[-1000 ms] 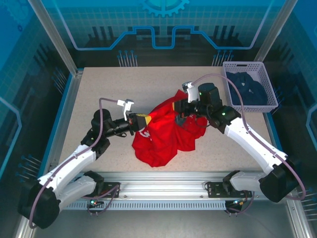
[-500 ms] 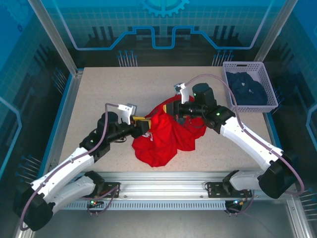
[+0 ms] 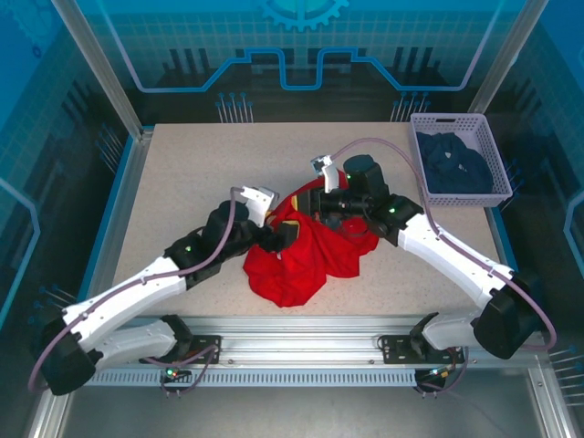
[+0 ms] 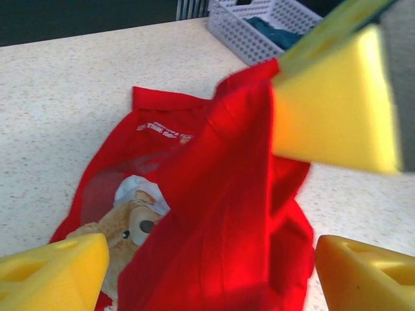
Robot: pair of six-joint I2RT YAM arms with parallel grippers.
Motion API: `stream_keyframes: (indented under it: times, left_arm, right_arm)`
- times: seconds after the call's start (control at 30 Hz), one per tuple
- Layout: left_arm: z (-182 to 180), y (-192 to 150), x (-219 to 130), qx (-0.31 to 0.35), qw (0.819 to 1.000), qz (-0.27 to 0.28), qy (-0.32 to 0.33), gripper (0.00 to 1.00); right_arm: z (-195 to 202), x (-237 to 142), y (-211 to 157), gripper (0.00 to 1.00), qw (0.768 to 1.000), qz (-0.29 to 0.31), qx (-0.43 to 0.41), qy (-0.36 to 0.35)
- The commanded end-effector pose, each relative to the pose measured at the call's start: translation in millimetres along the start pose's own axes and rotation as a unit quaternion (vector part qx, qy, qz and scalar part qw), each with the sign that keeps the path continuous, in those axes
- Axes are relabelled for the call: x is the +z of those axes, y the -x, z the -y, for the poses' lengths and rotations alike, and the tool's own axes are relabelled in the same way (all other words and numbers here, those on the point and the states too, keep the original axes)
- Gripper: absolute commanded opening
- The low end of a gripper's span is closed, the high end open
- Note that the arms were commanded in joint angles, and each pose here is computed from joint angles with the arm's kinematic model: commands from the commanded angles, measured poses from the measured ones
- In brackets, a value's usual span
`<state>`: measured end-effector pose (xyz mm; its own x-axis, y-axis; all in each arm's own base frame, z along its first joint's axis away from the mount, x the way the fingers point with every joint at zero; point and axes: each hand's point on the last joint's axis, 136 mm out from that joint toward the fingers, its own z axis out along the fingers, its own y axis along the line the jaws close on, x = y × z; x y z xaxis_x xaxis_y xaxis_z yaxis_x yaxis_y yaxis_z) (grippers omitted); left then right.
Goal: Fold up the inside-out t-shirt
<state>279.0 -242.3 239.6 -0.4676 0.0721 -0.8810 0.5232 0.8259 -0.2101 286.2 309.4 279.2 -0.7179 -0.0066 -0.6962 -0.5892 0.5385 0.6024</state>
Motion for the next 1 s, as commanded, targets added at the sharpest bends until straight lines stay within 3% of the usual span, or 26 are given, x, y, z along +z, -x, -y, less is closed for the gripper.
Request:
stream_keyframes:
  times: [0.0, 0.27, 0.43, 0.83, 0.97]
  left_arm:
    - [-30, 7, 2, 0.013, 0.995, 0.001, 0.099, 0.8]
    - [-55, -2, -6, 0.027, 0.985, -0.009, 0.168, 0.47]
    - [-65, -9, -8, 0.023, 0.984, -0.023, 0.176, 0.35]
    - [-67, -19, -3, -0.028, 0.99, -0.062, 0.128, 0.1]
    - [-61, -21, -5, -0.079, 0.992, -0.065, 0.077, 0.03]
  right_arm:
    - [-12, -1, 13, 0.0, 1.0, 0.018, -0.013, 0.005]
    - [-3, -12, 18, 0.0, 0.998, 0.032, -0.03, -0.037]
    - [-3, -17, 22, 0.0, 0.997, 0.038, -0.04, -0.046]
    - [-4, -32, 29, 0.0, 0.994, 0.056, -0.067, -0.062]
    - [2, -39, 32, 0.0, 0.991, 0.061, -0.084, -0.087]
